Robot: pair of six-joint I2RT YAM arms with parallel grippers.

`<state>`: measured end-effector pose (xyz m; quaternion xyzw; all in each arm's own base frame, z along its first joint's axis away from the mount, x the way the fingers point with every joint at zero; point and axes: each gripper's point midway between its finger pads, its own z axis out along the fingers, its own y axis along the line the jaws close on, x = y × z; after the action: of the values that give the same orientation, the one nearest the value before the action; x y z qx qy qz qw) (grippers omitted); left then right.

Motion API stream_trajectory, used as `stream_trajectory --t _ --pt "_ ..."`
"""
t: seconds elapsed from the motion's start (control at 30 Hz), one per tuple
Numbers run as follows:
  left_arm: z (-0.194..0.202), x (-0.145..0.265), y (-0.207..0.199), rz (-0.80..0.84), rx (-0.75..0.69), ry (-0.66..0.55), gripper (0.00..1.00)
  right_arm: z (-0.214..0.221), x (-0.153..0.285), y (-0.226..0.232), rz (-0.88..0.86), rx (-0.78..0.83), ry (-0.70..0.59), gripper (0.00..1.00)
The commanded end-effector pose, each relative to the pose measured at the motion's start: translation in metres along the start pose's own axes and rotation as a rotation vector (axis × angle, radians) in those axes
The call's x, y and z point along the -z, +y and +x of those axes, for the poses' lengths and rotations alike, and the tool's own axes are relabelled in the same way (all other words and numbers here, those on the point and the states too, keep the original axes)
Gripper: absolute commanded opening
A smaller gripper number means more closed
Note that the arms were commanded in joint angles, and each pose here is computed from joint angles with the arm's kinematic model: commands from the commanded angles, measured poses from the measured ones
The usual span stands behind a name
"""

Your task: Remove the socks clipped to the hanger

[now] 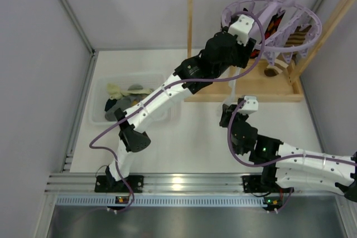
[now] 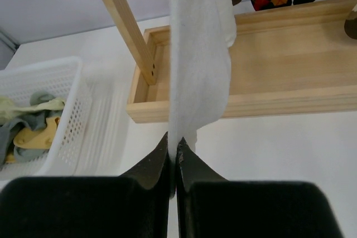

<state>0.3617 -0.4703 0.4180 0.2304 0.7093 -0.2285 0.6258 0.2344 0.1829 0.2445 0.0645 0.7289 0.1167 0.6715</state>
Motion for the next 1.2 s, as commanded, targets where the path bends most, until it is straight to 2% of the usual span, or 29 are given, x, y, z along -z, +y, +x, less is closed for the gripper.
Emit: stream_trajectory --t 0.0,0.1,0.13,0.17,0.33,0.57,0.67,0.73,0.77,0.8,0.83,0.87,1.03,1.1,1.17 --pt "-0.033 0.001 -0.009 0.046 0.033 -0.109 0.61 -0.006 0.003 0.017 -0.062 -0.045 -0.013 0.00" --pt "-0.035 0.000 -0.010 0.048 0.036 -0.117 0.53 -0.005 0.003 0.022 -0.076 -0.041 -0.008 0.00" --pt "-0.035 0.000 -0.010 0.049 0.033 -0.119 0.39 -0.004 0.003 0.023 -0.078 -0.041 -0.006 0.00" --pt "-0.035 0.000 -0.008 0.043 0.032 -0.119 0.34 -0.003 0.003 0.024 -0.081 -0.043 -0.004 0.00" --pt "-0.036 0.002 -0.004 0.021 0.027 -0.119 0.20 -0.002 0.004 0.024 -0.086 -0.052 0.001 0.00" --pt "-0.035 0.007 0.004 -0.015 0.019 -0.113 0.17 0.011 0.009 0.019 -0.096 -0.072 0.030 0.00" --pt "-0.030 0.009 0.006 -0.020 0.022 -0.098 0.25 0.016 0.012 0.016 -0.109 -0.086 0.046 0.00" --pt "-0.027 0.014 0.007 -0.020 0.033 -0.085 0.36 0.021 0.014 0.013 -0.116 -0.087 0.055 0.00" --pt "-0.026 0.016 0.009 -0.026 0.037 -0.081 0.43 0.022 0.015 0.012 -0.120 -0.086 0.057 0.00" --pt "-0.032 0.024 0.013 -0.033 0.050 -0.089 0.57 0.024 0.015 0.011 -0.123 -0.079 0.061 0.00" --pt "-0.032 0.028 0.014 -0.036 0.061 -0.087 0.62 0.024 0.016 0.010 -0.125 -0.072 0.065 0.00" --pt "-0.020 0.028 0.015 -0.043 0.058 -0.059 0.66 0.025 0.017 0.010 -0.130 -0.069 0.069 0.00" --pt "-0.023 0.050 0.036 -0.116 0.065 -0.060 0.79 0.024 0.020 0.004 -0.135 -0.070 0.075 0.00" --pt "-0.007 0.055 0.050 -0.188 0.046 -0.026 0.87 0.025 0.021 0.004 -0.142 -0.059 0.083 0.00" --pt "-0.010 0.073 0.066 -0.250 0.053 -0.032 0.99 0.029 0.023 0.004 -0.151 -0.027 0.108 0.00"
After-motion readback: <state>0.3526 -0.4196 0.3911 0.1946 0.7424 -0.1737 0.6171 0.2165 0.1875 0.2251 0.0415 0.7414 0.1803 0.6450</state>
